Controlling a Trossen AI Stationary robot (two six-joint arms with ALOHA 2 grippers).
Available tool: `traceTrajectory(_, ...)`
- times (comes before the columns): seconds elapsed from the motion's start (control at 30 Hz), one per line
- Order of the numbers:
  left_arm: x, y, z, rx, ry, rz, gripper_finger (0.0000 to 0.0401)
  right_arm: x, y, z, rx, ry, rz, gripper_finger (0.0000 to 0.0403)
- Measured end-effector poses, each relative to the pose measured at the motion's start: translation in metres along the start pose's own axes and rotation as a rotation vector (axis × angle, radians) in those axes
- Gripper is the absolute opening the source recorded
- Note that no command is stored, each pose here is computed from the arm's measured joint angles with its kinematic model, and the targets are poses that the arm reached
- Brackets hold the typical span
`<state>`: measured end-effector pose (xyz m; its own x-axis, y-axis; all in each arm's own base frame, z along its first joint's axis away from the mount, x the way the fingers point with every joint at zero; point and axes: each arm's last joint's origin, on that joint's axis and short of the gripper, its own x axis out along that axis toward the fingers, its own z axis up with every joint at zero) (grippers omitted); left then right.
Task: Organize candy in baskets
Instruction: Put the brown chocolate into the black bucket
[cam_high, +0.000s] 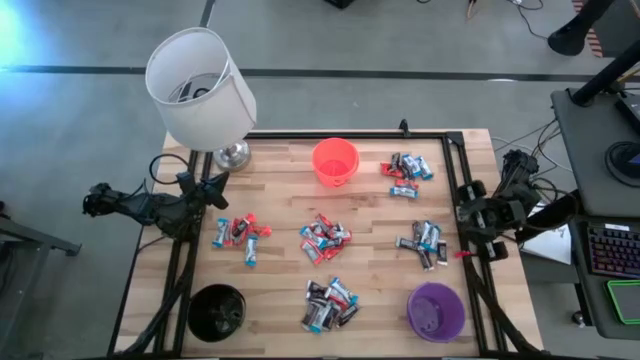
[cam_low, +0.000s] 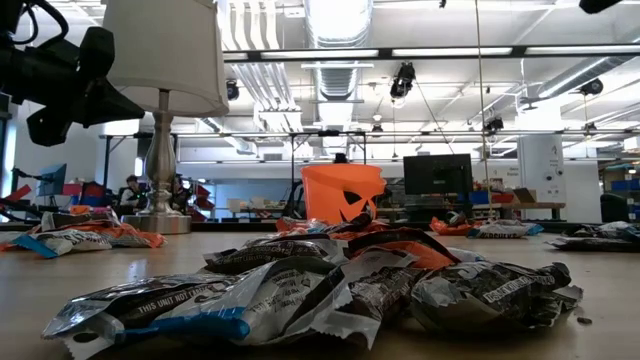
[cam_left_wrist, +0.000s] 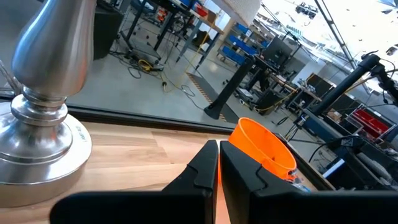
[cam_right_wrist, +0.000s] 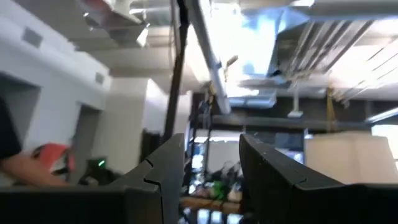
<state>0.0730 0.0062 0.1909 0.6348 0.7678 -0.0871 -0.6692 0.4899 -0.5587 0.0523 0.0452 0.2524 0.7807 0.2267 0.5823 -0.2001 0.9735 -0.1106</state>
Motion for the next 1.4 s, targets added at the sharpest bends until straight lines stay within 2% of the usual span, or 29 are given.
traceTrajectory(0.13, 0.000, 0.000, 0.000, -0.001, 0.000, 0.000, 0.0000, 0.004, -0.005, 0.014, 0.106, -0.028, -0.013, 0.0146)
traceTrajectory(0.37, 0.000, 0.000, 0.000, -0.003, -0.002, 0.000, 0.0000, 0.006, -0.005, 0.016, -0.011, -0.012, -0.002, 0.0146)
traceTrajectory(0.7, 0.000, 0.000, 0.000, -0.002, -0.002, 0.001, 0.0000, 0.008, -0.009, 0.022, 0.043, -0.027, -0.024, 0.0146)
traceTrajectory(0.97, 0.000, 0.000, 0.000, 0.032, 0.000, -0.001, 0.0000, 0.008, -0.016, 0.022, 0.054, 0.095, -0.244, 0.0146)
traceTrajectory(1.17, 0.000, -0.005, 0.000, 0.086, 0.065, -0.098, 0.0000, 0.008, -0.018, 0.025, 0.106, 0.097, -0.274, 0.0146)
traceTrajectory(1.4, -0.003, -0.021, 0.008, 0.079, 0.139, -0.408, 0.0000, 0.008, -0.024, 0.028, 0.148, 0.158, -0.421, 0.0146)
